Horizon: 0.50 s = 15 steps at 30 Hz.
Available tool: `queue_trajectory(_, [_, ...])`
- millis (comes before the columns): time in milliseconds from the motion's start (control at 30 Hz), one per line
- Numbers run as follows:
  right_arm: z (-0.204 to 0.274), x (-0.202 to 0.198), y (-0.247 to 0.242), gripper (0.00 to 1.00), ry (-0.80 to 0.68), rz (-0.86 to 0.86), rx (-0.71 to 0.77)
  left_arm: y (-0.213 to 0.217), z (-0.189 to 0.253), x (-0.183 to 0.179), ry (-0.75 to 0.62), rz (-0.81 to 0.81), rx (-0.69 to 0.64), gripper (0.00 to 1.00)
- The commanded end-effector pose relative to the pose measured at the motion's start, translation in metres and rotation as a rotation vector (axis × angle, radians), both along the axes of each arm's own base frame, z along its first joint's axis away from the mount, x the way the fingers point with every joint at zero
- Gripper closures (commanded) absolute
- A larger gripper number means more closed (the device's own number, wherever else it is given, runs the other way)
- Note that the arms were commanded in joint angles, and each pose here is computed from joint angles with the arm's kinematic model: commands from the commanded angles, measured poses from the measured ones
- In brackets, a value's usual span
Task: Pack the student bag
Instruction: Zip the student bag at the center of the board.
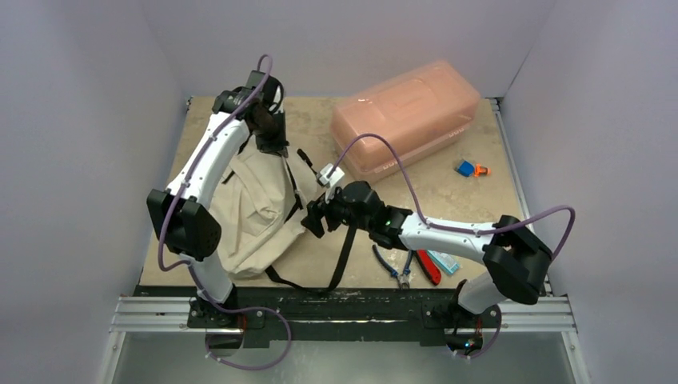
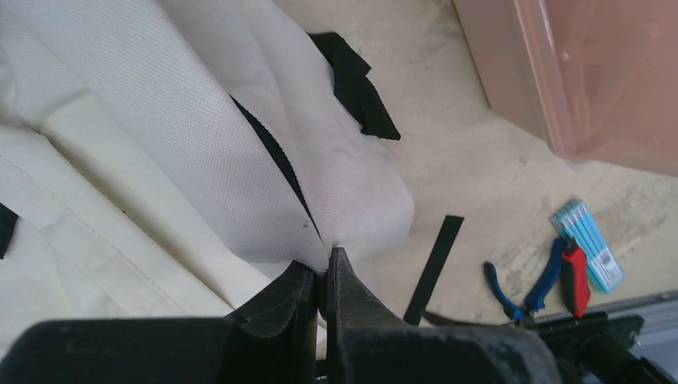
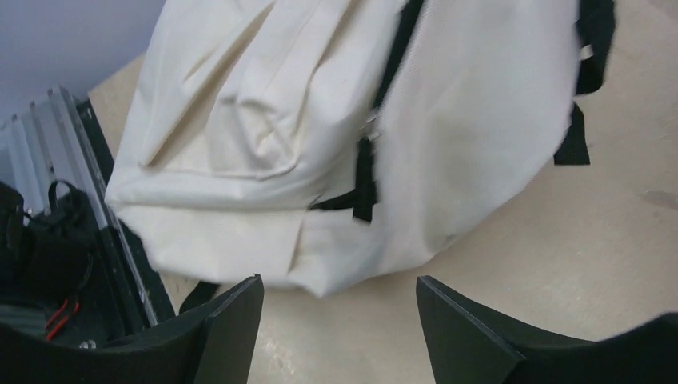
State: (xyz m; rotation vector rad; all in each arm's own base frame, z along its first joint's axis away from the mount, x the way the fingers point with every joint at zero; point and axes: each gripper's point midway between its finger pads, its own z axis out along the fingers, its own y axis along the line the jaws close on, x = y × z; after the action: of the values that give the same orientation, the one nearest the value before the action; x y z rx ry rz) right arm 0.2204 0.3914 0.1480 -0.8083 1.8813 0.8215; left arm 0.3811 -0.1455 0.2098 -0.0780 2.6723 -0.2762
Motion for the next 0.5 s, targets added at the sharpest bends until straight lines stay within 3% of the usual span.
queue_trajectory(0, [0.051, 0.017, 0.006, 0.22, 0.067, -0.011, 0.146, -0.028, 0.063, -0.024, -0.139, -0.133, -0.191, 1.00])
queue_trajectory(100, [0.076, 0.039, 0.004, 0.14, 0.141, -0.073, 0.246, -0.039, 0.065, -0.039, -0.129, -0.184, -0.248, 0.97])
queue_trajectory(200, [0.089, 0.049, 0.009, 0.13, 0.147, -0.081, 0.270, -0.056, 0.071, -0.051, -0.134, -0.239, -0.355, 0.90])
queue_trajectory(267, [0.089, 0.051, 0.009, 0.13, 0.147, -0.087, 0.266, -0.060, 0.070, -0.056, -0.131, -0.253, -0.387, 0.77])
queue_trajectory(333, [0.080, 0.049, 0.006, 0.13, 0.157, -0.089, 0.253, -0.054, 0.064, -0.063, -0.112, -0.255, -0.358, 0.50])
queue_trajectory(367, [0.075, 0.047, 0.004, 0.13, 0.169, -0.092, 0.238, -0.050, 0.062, -0.066, -0.121, -0.257, -0.340, 0.41])
queue_trajectory(467, [0.064, 0.043, -0.004, 0.13, 0.196, -0.115, 0.190, -0.034, 0.051, -0.085, -0.172, -0.252, -0.300, 0.24])
